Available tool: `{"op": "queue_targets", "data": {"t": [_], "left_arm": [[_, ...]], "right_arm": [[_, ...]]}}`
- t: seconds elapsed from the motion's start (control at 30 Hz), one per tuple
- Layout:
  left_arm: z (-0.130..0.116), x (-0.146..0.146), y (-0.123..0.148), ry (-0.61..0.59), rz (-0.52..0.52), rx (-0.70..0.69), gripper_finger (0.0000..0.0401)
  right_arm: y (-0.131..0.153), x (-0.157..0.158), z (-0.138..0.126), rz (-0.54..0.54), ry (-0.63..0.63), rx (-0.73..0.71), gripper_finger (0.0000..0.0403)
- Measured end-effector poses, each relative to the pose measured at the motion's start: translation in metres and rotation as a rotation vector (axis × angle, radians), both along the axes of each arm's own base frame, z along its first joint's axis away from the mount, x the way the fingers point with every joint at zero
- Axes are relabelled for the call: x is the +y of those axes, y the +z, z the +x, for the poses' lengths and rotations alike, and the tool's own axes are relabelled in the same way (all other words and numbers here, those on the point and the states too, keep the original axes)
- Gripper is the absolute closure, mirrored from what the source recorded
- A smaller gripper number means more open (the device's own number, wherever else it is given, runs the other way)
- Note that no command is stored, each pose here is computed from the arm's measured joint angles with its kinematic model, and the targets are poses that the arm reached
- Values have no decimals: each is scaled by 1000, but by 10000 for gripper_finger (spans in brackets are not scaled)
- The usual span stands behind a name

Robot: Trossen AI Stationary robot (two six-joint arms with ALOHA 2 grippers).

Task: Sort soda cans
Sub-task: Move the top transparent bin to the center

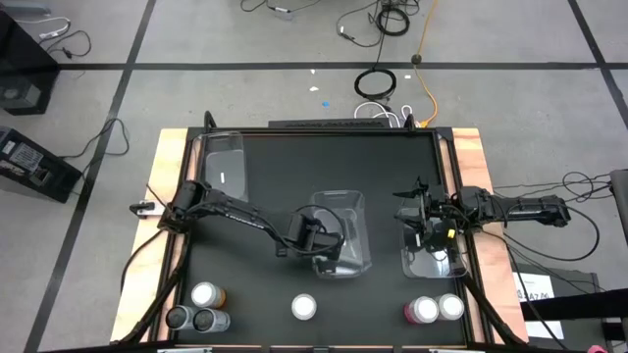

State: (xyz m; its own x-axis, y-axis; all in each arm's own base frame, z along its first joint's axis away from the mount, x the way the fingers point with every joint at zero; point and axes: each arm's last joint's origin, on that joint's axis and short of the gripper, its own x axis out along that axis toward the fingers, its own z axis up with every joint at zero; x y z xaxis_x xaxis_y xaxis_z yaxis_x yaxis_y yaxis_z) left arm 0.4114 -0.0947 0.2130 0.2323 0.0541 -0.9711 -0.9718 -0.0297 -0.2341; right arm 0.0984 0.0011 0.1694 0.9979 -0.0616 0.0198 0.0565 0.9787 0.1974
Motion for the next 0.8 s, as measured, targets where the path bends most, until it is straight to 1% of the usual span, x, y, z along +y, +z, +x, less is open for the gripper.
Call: {"op": "queue_targets", "data": {"t": [0.1,0.2,0.47,0.8], "left_arm": [[1,0,0,2,-1,-14,388],[1,0,0,28,-1,-13,388],[-1,-12,-6,4,51,-9,388],[0,-12,-7,5,59,-10,388]], "right_arm": [[0,0,0,0,0,0,53],[0,0,0,0,0,0,53],[0,0,0,0,0,0,53],[0,0,0,0,0,0,53]]}}
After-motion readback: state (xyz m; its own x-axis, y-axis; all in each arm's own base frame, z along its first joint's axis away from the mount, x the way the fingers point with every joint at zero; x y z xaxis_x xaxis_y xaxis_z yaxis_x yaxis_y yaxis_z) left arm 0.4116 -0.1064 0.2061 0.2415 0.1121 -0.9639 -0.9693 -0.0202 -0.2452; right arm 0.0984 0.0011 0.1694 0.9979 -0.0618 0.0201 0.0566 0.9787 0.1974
